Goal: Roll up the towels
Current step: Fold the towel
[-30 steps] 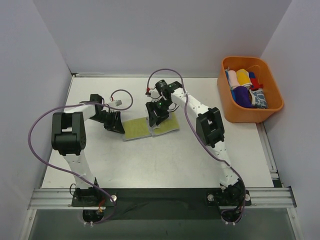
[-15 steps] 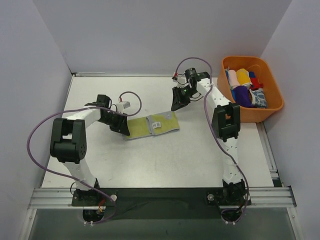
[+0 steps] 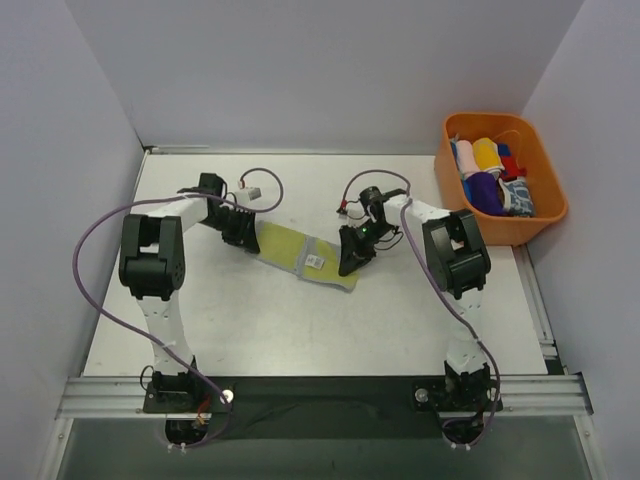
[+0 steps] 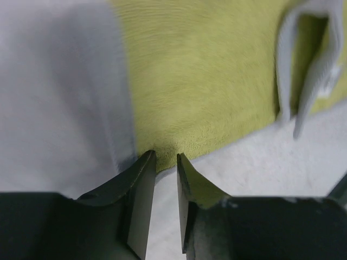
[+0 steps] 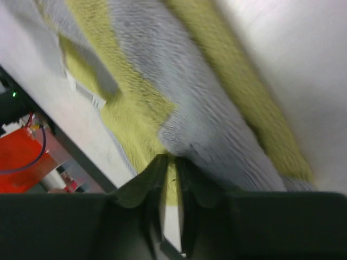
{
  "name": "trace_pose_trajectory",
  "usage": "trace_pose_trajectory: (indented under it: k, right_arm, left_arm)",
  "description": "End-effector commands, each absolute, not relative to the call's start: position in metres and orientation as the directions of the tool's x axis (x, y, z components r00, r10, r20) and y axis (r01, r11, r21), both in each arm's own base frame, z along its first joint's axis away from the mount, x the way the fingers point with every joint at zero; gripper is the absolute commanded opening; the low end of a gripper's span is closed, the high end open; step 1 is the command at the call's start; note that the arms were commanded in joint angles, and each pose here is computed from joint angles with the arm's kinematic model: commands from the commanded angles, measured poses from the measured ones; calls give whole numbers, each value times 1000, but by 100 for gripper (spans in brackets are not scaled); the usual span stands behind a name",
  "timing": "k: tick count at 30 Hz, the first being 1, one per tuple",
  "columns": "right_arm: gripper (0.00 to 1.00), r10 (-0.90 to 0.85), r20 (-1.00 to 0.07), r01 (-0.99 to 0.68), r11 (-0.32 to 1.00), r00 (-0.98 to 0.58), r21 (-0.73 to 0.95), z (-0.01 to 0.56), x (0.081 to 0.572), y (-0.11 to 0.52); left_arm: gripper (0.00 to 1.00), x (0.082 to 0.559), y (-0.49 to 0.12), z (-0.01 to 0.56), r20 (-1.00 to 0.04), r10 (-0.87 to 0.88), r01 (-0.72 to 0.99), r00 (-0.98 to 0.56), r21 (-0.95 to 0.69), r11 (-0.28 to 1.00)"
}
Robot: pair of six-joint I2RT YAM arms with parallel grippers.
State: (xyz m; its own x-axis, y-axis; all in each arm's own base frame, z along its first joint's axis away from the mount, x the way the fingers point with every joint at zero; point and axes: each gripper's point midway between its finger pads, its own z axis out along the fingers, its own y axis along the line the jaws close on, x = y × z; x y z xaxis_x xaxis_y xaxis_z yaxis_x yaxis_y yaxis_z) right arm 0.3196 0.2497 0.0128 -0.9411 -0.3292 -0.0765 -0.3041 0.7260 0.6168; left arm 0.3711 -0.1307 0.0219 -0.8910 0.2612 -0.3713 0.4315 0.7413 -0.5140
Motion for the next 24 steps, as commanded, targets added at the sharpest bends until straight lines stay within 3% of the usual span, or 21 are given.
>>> trace_pose_trajectory:
  k: [1,3,6,10,11,17,24]
  right_arm:
    - [18,-399,-103,-354,631,-911,690,49,267,281]
    - [32,-422,-133,-371,556,-897,744,72,252,295]
    - [34,-397,-208,-405,515,-894,755,104,260,296]
    - [35,-263,-247,-359,601,-933,714,109,309,260]
    - [35,-228,-250,-338,645,-941,686,101,324,245]
    - [36,-212,-179,-277,694,-961,664,58,351,247]
    - [34,-232,-94,-227,658,-968,718,32,334,270]
  left_arm:
    - [35,445,-113,18,-486,320,520,-813,-359,775]
    - [40,467,-119,21,-503,332,536,-798,-342,772]
    - [44,494,-123,68,-592,344,592,-729,-293,751]
    - [44,470,-124,92,-608,335,604,-720,-311,734]
    - [44,448,-126,76,-559,327,578,-762,-359,733]
    - [42,409,-145,42,-475,241,474,-846,-464,748]
    - [41,426,-145,26,-476,233,461,-848,-447,766]
